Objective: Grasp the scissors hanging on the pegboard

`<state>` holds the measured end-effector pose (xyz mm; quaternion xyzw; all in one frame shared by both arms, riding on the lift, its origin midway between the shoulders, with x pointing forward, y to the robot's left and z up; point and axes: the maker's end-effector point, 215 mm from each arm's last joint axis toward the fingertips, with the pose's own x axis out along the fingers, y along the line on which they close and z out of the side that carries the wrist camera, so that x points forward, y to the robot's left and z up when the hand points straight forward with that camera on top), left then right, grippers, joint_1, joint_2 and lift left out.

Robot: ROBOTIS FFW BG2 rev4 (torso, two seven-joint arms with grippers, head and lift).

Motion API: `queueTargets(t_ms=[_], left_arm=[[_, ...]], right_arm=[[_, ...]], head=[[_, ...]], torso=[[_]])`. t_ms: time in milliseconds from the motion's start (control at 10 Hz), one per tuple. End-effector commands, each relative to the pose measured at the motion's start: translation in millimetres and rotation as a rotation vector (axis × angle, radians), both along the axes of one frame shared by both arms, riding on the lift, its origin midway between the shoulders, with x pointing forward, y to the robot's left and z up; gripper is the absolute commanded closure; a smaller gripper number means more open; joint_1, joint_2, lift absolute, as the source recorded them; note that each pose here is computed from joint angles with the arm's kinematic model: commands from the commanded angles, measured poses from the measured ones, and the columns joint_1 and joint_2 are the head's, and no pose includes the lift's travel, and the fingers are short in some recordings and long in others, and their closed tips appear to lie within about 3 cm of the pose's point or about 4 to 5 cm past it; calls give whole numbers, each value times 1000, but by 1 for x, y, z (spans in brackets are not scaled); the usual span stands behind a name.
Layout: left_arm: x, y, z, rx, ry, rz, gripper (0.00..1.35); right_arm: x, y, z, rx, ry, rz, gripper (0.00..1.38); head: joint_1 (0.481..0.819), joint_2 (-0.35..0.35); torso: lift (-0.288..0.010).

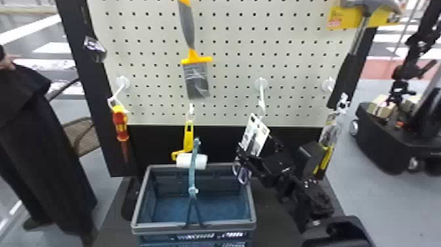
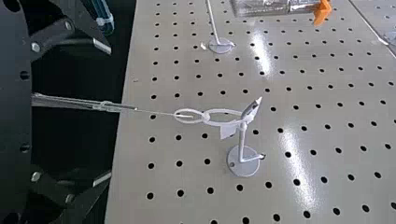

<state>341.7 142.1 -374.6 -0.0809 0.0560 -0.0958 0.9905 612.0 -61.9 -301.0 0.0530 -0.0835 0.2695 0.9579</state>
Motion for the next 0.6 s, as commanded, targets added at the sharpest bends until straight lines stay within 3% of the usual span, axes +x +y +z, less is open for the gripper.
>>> queueTargets(t_ms=[0,200,300,500], left_arm=[[0,0,1,0,-3,0,283],[0,-1,-1,0,1,-2,283],[0,-1,0,0,0,-2,283],[0,-1,0,0,0,-2,283]], right_arm=[[0,-1,-2,9,7,-1,691],[1,-2,-2,15,8,-4,834],[1,-2,-1,18,9,-6,1061],[1,-3,-3,20,12,-6,1263]], head=[[549,0],[549,0],[549,0],[549,0]], torso=[[-100],[-100],[-100],[-100]])
